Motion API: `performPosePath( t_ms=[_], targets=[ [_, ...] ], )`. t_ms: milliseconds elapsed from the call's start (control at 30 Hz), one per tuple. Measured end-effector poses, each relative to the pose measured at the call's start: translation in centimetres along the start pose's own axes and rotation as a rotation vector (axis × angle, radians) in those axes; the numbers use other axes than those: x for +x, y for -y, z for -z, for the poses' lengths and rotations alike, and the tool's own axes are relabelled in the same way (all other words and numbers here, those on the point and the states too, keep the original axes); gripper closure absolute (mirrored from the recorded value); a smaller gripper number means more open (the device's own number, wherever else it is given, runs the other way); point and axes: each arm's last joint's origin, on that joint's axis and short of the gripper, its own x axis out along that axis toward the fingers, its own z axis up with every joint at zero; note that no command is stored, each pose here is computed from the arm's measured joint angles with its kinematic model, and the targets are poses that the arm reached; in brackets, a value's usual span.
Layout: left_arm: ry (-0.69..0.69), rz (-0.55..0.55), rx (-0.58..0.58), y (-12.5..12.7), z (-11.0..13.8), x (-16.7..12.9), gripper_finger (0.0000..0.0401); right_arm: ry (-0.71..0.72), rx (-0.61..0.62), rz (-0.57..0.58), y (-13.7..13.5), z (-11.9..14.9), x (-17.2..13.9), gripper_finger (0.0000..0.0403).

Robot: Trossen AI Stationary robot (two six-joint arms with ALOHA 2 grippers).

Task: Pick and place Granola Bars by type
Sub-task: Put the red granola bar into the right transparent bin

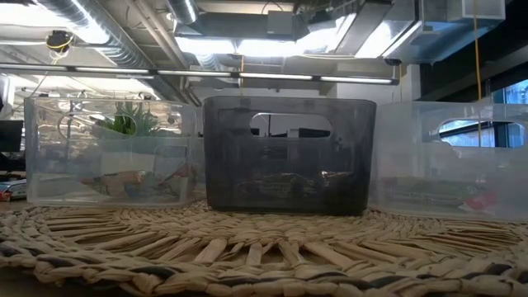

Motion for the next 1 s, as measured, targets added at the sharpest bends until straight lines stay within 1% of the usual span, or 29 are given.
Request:
performPosePath(
  t_ms=[100, 267, 400, 467, 633, 733, 833, 1000],
  targets=[
    [-0.04, -0.045, 0.009, -0.3, 0.2, -0.3, 0.0245, -0.032, 0.012, 0.005, 0.0, 0.2, -0.2, 0.0319],
    [-0.086, -0.054, 0.013, -0.5, 0.4, -0.8, 0.0213, -0.144, 0.078, 0.032, 0.4, 0.9, -1.0, 0.0319],
    [-0.124, -0.052, 0.031, -0.5, 0.8, -0.8, 0.0204, -0.329, 0.184, 0.086, 0.7, 2.6, -1.6, 0.0319],
    [-0.147, -0.05, 0.039, -0.5, 1.0, -0.9, 0.0203, -0.453, 0.261, 0.13, 0.9, 3.7, -2.1, 0.0319],
    [-0.182, -0.052, 0.011, -0.5, 1.4, -0.9, 0.0206, -0.767, 0.466, 0.286, 0.4, 6.5, -4.1, 0.0319],
    [-0.182, -0.054, -0.007, -0.5, 1.4, -0.9, 0.0205, -0.897, 0.546, 0.388, -0.5, 7.5, -5.1, 0.0319],
    [-0.182, -0.062, -0.009, -0.5, 1.4, -0.9, 0.0203, -0.947, 0.573, 0.449, -1.5, 8.1, -5.7, 0.0319],
    [-0.181, -0.068, -0.031, -0.5, 1.4, -0.9, 0.0207, -0.972, 0.614, 0.499, -2.9, 9.8, -5.5, 0.0319]
  ],
)
